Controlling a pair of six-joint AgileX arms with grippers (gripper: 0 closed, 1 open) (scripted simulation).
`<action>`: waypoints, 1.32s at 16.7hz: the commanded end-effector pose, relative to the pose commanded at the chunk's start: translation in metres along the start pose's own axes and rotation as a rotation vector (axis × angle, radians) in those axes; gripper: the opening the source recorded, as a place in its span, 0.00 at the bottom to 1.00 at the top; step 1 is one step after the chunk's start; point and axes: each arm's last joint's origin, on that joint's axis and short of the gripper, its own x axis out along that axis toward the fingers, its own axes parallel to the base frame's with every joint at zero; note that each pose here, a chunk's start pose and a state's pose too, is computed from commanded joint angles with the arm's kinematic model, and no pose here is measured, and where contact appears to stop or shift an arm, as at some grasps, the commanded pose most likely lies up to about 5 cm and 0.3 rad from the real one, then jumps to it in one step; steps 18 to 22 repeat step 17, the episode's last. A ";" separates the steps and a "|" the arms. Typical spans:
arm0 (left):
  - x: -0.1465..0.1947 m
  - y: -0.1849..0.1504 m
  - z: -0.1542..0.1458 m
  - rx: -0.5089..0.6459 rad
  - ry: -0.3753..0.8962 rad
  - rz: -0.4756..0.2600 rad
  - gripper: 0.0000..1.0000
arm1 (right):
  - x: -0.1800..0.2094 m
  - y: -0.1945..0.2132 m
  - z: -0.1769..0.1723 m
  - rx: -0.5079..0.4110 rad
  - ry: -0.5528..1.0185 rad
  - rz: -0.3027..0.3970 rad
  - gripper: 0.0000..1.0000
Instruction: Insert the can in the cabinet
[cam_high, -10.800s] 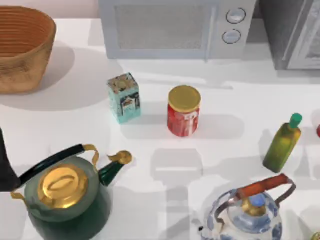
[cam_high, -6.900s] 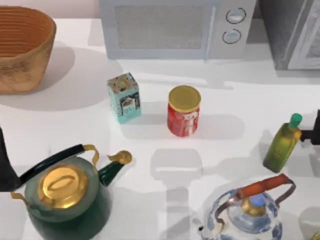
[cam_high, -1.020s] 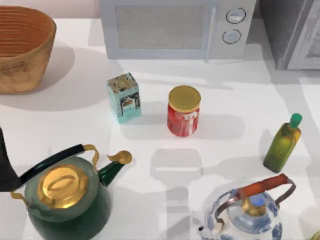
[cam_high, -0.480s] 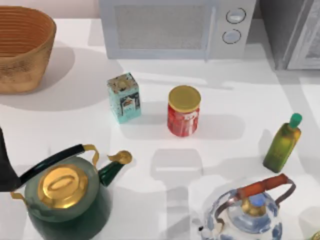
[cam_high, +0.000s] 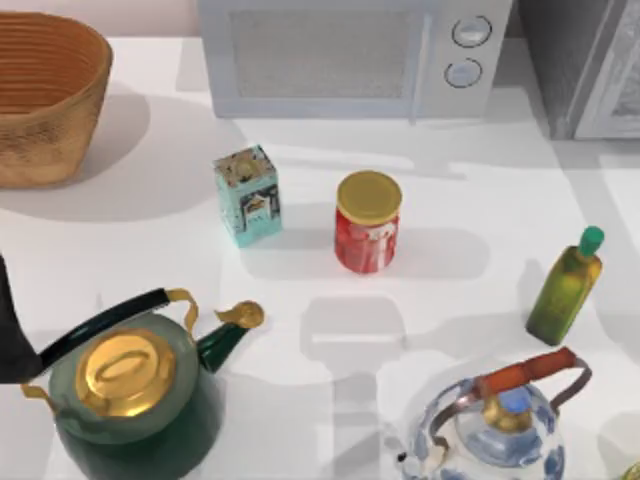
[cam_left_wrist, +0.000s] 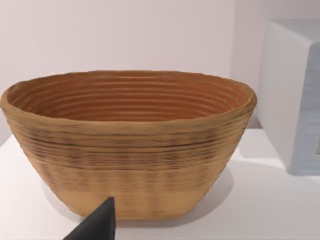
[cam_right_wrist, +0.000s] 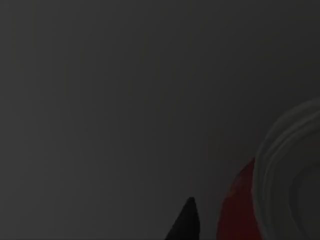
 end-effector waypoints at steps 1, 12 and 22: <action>0.000 0.000 0.000 0.000 0.000 0.000 1.00 | 0.000 0.000 0.000 0.000 0.000 0.000 0.23; 0.000 0.000 0.000 0.000 0.000 0.000 1.00 | 0.000 0.000 0.000 0.000 0.000 0.000 1.00; 0.000 0.000 0.000 0.000 0.000 0.000 1.00 | 0.000 0.000 0.000 0.000 0.000 0.000 1.00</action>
